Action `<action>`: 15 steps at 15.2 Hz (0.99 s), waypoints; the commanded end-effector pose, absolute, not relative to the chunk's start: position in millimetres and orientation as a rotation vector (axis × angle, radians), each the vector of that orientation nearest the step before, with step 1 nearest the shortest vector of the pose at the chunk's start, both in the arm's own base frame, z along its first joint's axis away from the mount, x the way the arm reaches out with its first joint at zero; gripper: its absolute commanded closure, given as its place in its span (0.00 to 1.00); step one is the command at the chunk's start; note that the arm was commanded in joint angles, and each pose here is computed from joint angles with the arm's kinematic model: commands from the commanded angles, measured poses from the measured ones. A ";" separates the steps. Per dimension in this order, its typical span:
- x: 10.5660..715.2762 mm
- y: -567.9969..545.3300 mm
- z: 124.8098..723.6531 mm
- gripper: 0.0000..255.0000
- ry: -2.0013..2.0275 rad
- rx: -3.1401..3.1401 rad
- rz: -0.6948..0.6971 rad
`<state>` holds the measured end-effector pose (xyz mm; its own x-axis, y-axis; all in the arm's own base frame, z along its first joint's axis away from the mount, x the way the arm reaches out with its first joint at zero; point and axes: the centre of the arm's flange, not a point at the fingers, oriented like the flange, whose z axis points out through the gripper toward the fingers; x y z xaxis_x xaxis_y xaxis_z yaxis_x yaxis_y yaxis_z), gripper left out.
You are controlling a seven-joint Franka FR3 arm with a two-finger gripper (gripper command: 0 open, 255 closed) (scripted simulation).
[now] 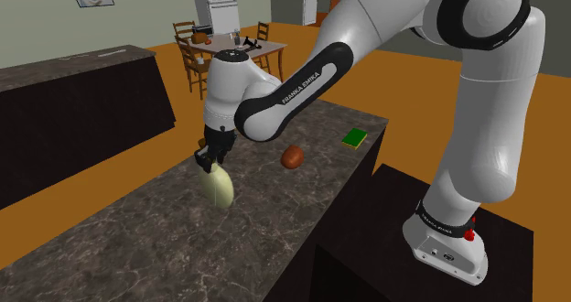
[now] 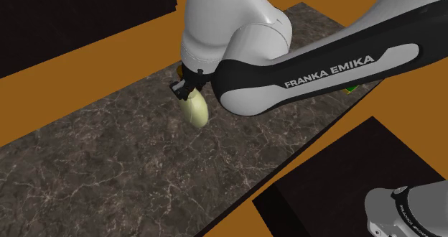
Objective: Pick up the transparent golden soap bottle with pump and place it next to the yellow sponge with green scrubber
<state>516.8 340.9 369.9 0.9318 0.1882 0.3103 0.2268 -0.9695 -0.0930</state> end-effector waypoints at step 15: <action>516.7 341.1 422.5 1.00 -0.320 -2.962 -0.457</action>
